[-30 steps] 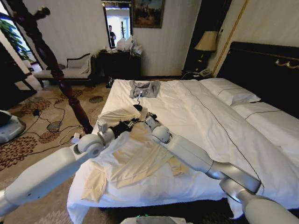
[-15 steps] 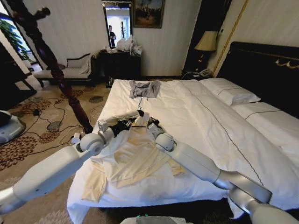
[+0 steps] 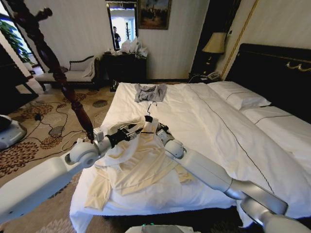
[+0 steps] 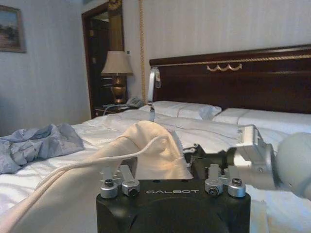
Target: Pick up the clothes from the bed and hang them on the clothes hanger.
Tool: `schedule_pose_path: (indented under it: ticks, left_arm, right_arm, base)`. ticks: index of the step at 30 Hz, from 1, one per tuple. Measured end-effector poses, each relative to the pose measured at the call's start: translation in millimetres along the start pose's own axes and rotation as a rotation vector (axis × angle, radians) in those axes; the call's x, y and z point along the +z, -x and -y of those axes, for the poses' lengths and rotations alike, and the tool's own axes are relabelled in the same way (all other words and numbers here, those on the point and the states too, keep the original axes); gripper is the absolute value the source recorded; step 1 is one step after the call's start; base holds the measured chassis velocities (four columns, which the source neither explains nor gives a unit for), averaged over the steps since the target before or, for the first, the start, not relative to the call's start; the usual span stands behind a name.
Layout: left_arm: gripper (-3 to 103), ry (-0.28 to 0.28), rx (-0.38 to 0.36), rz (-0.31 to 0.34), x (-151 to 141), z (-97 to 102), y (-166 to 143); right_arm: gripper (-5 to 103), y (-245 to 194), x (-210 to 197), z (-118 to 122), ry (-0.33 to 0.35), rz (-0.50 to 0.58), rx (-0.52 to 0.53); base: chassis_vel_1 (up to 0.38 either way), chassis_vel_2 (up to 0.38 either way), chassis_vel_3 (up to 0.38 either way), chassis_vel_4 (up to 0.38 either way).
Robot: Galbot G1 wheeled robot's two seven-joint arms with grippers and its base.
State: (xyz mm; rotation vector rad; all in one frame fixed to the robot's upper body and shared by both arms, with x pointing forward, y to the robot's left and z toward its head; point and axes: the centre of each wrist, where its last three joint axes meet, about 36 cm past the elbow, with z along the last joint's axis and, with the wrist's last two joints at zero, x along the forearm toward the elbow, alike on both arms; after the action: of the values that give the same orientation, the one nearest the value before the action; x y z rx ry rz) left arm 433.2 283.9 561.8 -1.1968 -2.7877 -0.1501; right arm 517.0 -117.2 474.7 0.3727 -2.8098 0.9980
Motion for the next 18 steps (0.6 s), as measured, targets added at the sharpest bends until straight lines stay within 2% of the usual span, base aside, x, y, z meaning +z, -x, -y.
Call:
schedule_pose_path:
  ticks: [1, 2, 4, 7, 9, 11, 14, 16, 18]
  left_arm:
    - [76, 0.011, 0.013, -0.004, -2, 0.6, -4]
    - [76, 0.022, 0.029, -0.01, -4, 1.7, -10]
    - [87, 0.027, 0.06, -0.02, -5, 6.5, -21]
    - [92, 0.033, 0.087, -0.029, -5, 12.5, -29]
    - [99, 0.036, 0.13, -0.017, -4, 27.2, -40]
    - [100, 0.031, 0.147, -0.008, -6, 33.6, -43]
    - [100, 0.028, 0.173, 0.052, -21, 43.7, -45]
    - [100, 0.031, 0.17, 0.064, -26, 43.6, -45]
    - [100, 0.051, 0.13, 0.109, -48, 34.5, -45]
  right_arm:
    - [20, 0, 2, 0, -0.002, 0.0, 0.004]
    - [20, 0, 4, 1, -0.006, 0.001, 0.009]
    - [20, -1, 7, 3, -0.014, 0.006, 0.02]
    - [20, -3, 11, 5, -0.017, 0.011, 0.031]
    - [20, -7, 19, 10, -0.043, 0.032, 0.069]
    - [20, -10, 24, 13, -0.06, 0.043, 0.086]
    - [20, -17, 33, 20, -0.084, 0.06, 0.116]
    - [20, -17, 33, 21, -0.088, 0.064, 0.12]
    - [20, -19, 33, 23, -0.095, 0.078, 0.129]
  base:
    - [0.0, 0.0, 0.0, 0.0]
    - [0.0, 0.0, 0.0, 0.0]
    - [0.0, 0.0, 0.0, 0.0]
    - [0.0, 0.0, 0.0, 0.0]
    - [0.0, 0.0, 0.0, 0.0]
    - [0.0, 0.0, 0.0, 0.0]
    - [0.0, 0.0, 0.0, 0.0]
    - [0.0, 0.0, 0.0, 0.0]
    - [0.0, 0.0, 0.0, 0.0]
